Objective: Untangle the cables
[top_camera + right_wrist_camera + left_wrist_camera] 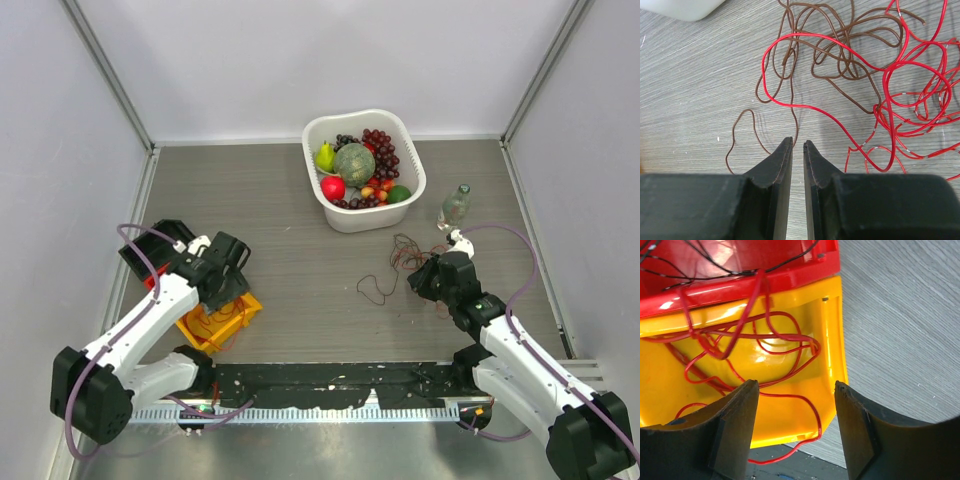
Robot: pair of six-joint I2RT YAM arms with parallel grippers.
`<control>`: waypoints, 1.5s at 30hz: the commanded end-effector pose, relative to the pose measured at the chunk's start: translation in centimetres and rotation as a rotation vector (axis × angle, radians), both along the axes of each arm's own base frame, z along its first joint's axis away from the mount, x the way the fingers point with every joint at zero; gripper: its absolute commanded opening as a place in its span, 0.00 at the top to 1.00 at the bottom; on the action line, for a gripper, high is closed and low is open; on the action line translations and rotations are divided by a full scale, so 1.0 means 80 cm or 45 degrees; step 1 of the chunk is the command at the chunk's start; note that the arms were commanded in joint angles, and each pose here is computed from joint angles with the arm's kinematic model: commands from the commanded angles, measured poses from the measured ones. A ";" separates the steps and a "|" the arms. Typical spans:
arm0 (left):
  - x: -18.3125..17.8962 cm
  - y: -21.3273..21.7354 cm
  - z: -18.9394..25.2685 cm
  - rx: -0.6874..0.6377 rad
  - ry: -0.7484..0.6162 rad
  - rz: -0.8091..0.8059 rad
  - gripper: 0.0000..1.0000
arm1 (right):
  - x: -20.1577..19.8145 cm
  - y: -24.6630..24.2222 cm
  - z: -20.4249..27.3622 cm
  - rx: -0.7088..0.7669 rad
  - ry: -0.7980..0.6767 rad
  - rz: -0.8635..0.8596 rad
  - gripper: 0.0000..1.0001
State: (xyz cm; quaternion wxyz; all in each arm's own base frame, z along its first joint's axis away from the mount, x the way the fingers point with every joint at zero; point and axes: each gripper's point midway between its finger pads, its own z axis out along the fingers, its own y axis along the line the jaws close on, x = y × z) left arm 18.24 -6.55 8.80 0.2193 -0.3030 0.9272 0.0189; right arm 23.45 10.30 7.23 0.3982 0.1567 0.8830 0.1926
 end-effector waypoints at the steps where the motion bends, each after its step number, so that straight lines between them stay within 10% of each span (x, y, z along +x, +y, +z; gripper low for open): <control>1: 0.018 -0.028 -0.003 -0.067 -0.040 -0.106 0.35 | 0.008 0.002 0.008 0.010 -0.047 0.001 0.80; 5: 0.018 -0.039 -0.010 -0.058 -0.008 -0.143 0.50 | 0.009 0.002 0.007 0.007 -0.044 0.002 0.80; 10: 0.029 0.002 0.001 0.129 -0.112 -0.016 1.00 | 0.009 0.003 0.008 0.010 -0.043 0.009 0.80; 17: 0.068 0.067 0.010 0.435 -0.205 0.072 1.00 | 0.007 0.007 0.009 0.023 -0.042 0.029 0.80; 33: 0.122 0.018 0.059 0.220 -0.632 -0.278 1.00 | 0.007 0.008 0.006 0.026 -0.041 0.037 0.80; 45: 0.128 0.057 0.127 0.529 -0.835 -0.376 1.00 | 0.007 0.009 0.003 0.026 -0.032 0.041 0.80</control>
